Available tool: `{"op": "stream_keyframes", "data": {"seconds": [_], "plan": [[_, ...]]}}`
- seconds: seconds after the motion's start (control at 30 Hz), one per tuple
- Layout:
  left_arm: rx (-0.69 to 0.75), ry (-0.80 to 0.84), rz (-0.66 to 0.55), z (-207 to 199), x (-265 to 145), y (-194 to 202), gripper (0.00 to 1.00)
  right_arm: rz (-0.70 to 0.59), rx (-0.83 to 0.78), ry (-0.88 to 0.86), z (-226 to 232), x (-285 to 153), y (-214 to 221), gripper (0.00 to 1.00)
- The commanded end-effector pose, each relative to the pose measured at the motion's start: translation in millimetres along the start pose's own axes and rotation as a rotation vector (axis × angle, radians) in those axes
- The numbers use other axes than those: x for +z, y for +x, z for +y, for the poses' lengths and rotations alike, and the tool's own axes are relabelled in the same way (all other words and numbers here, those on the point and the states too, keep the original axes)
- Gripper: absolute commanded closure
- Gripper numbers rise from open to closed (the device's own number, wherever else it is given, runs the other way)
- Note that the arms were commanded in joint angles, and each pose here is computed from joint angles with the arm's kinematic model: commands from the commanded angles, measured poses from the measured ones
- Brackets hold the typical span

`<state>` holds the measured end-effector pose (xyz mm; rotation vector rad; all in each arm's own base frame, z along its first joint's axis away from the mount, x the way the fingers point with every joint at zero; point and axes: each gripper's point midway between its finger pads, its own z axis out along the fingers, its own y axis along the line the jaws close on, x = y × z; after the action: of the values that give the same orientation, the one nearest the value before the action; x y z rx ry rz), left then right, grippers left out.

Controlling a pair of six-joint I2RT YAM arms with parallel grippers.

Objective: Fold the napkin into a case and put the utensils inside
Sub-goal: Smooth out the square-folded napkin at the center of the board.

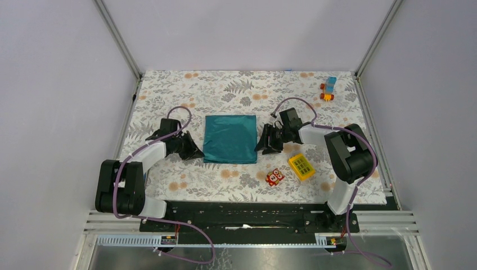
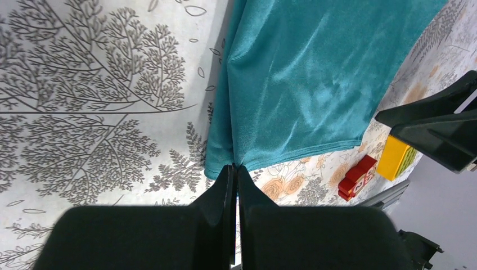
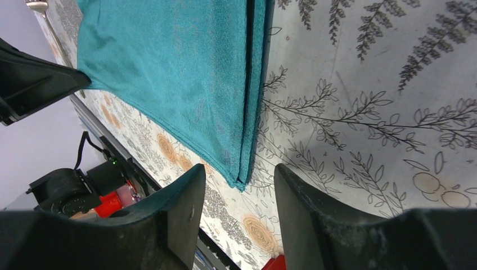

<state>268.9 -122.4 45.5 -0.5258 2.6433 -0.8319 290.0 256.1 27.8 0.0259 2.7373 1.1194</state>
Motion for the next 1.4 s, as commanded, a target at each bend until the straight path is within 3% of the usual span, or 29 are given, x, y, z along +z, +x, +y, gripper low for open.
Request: {"op": "stream_keyframes", "data": {"seconds": [0.0, 0.4, 0.5, 0.6, 0.73, 0.83, 0.97, 1.07, 1.23, 1.37], "plan": [[0.024, 0.016, -0.029, 1.1, -3.8, -6.7, 1.0, 0.027, -0.015, -0.032, 8.1, 5.2, 7.6, 0.46], [-0.026, -0.001, 0.018, 10.5, 6.2, 3.1, 0.98, 0.036, -0.051, -0.013, 13.2, 11.3, 11.4, 0.49], [-0.031, -0.004, 0.013, 7.7, 0.5, 3.1, 0.82, 0.004, -0.087, 0.024, 16.8, 2.3, 1.8, 0.48], [-0.028, -0.025, -0.008, 4.9, -9.1, -0.9, 0.58, -0.017, -0.121, 0.039, 26.3, -6.6, -8.6, 0.46], [-0.006, -0.059, -0.089, 0.4, -27.8, -13.1, 0.47, -0.051, -0.191, -0.015, 57.1, -7.6, -22.1, 0.39], [0.011, -0.01, -0.155, -13.0, -38.3, -22.0, 0.5, -0.059, -0.212, -0.138, 97.3, 3.3, -28.2, 0.29], [0.001, 0.13, -0.11, -37.7, -29.0, -23.8, 0.72, -0.095, -0.178, -0.378, 156.7, 22.6, -43.8, 0.12], [-0.009, 0.147, -0.086, -38.2, -16.3, -28.6, 0.82, -0.09, -0.169, -0.512, 197.2, 40.4, -53.9, 0.05], [-0.019, 0.133, -0.052, -27.1, 2.0, -26.2, 0.89, -0.08, -0.146, -0.632, 237.5, 75.8, -65.0, 0.0], [-0.055, 0.099, -0.04, -11.3, 11.5, -16.1, 0.91, -0.09, -0.153, -0.62, 245.4, 108.5, -69.0, 0.0]]}}
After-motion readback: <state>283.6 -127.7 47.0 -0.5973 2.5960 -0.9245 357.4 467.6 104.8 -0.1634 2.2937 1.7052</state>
